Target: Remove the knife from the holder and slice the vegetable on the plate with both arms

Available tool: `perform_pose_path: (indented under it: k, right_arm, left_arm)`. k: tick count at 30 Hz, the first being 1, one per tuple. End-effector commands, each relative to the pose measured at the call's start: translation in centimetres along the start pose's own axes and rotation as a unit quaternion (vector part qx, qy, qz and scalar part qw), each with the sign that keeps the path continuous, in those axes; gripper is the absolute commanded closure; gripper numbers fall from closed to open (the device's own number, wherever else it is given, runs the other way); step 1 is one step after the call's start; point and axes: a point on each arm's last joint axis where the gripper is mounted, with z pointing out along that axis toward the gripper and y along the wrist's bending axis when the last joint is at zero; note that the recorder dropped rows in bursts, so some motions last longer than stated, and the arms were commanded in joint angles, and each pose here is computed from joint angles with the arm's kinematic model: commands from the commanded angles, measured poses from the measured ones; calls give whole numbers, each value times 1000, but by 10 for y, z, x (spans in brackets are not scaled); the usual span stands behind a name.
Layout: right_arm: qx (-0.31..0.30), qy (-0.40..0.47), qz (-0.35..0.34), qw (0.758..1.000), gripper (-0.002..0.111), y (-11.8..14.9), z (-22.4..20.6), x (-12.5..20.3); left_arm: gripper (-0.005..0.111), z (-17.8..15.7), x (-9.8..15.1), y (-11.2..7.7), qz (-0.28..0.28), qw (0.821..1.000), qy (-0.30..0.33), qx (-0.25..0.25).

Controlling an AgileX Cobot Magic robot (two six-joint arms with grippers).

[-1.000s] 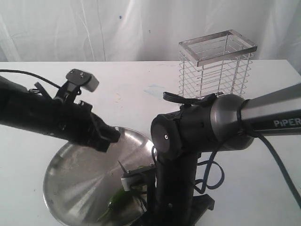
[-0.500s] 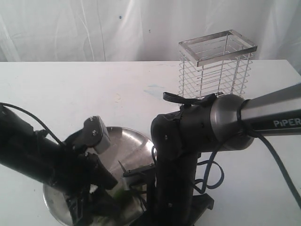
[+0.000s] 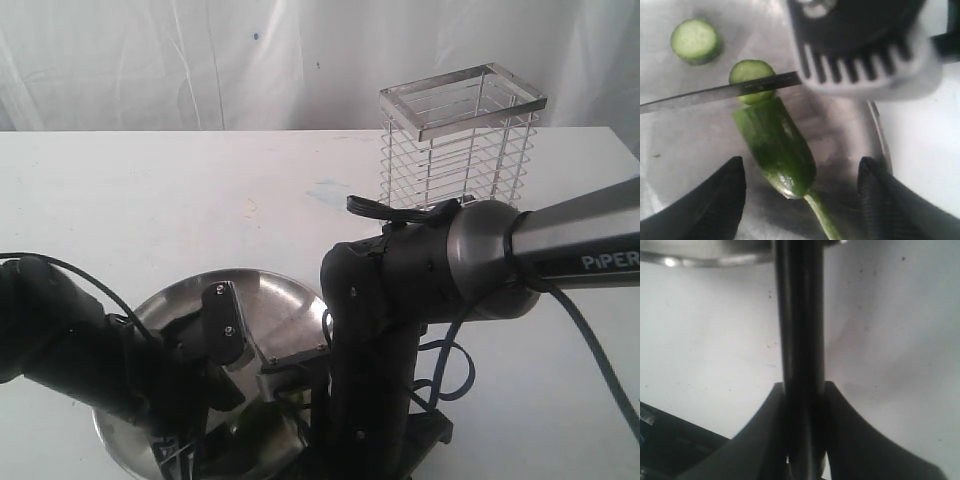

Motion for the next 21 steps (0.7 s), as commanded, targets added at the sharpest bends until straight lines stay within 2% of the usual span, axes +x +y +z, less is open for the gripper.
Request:
perform_pose_path:
  k: [1, 3, 6, 8, 10, 16, 18, 21]
  right_arm:
    - [-3, -3, -2, 1000, 108, 1, 0, 0]
    - [-3, -3, -2, 1000, 108, 1, 0, 0]
    - [-2, -3, -4, 1000, 108, 1, 0, 0]
    - [-2, 0, -5, 1000, 108, 1, 0, 1]
    - [-2, 8, -5, 1000, 108, 1, 0, 2]
    - [-1, 15, -7, 1000, 108, 0, 0, 4]
    - [-1, 17, -7, 1000, 108, 0, 0, 4]
    - [-1, 17, -7, 1000, 108, 0, 0, 4]
  left_arm:
    - [44, 9, -4, 3, -4, 1000, 1, 14]
    - [52, 10, -7, 5, -5, 1000, -2, 10]
    - [76, 9, -12, 9, -5, 1000, -8, 5]
    - [96, 9, -16, 11, -7, 1000, -13, 1]
    - [107, 5, -19, 12, 2, 1000, -17, -8]
    - [107, -8, -24, 26, 5, 994, -22, -103]
    - [107, -8, -20, 32, 25, 991, -8, -135]
    - [107, -9, -17, 36, 88, 983, 13, -161]
